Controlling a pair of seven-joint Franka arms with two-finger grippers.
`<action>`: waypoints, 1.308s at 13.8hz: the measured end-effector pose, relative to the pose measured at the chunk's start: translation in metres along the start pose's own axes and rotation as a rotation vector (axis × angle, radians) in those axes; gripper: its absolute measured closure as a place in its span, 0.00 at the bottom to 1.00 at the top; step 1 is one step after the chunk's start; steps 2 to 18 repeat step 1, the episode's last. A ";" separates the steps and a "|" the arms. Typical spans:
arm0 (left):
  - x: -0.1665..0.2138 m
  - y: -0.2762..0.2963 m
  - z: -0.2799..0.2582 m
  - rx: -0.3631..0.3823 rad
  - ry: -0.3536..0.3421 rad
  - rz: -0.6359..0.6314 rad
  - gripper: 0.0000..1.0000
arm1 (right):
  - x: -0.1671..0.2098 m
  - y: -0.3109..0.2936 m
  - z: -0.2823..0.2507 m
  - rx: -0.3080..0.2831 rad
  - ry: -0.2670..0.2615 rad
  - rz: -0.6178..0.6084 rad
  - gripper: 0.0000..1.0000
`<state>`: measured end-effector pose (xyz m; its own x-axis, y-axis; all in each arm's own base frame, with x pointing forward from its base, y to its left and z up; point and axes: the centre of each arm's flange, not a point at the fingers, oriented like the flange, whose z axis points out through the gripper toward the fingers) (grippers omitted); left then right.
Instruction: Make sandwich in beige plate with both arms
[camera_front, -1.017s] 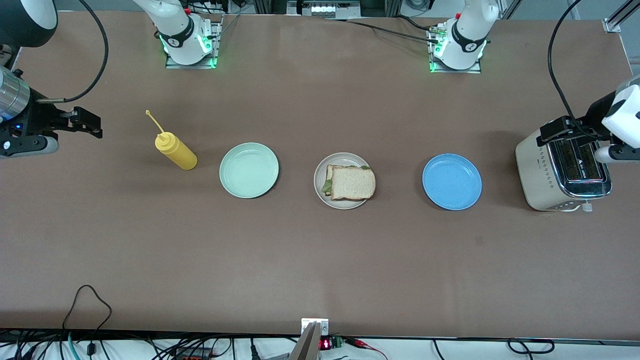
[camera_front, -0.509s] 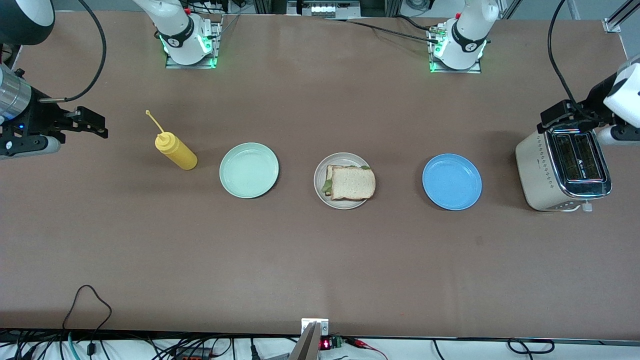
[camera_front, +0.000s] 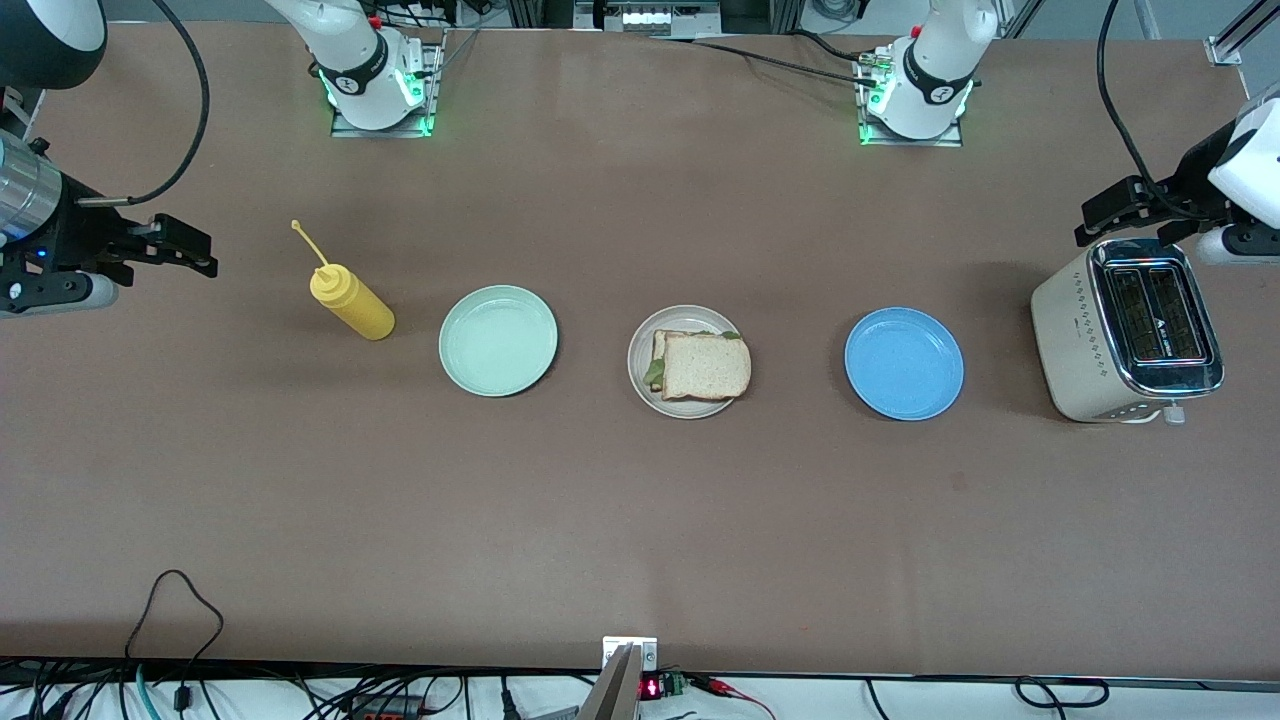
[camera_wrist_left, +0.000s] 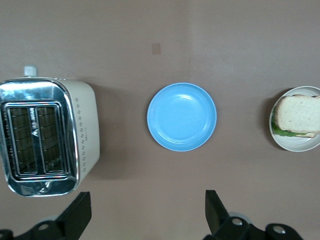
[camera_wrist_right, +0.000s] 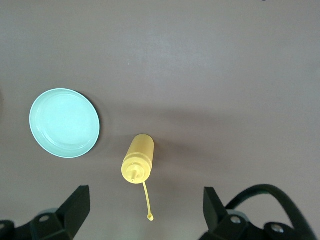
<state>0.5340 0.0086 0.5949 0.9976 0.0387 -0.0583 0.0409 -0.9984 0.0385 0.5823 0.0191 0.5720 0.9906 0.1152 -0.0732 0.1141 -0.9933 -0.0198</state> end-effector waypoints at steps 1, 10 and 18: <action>0.000 0.000 0.000 0.006 -0.004 0.000 0.00 | 0.000 0.000 0.000 0.000 0.000 0.000 0.00; 0.000 0.000 0.000 0.006 -0.004 0.000 0.00 | 0.000 0.000 0.000 0.000 0.000 0.000 0.00; 0.000 0.000 0.000 0.006 -0.004 0.000 0.00 | 0.000 0.000 0.000 0.000 0.000 0.000 0.00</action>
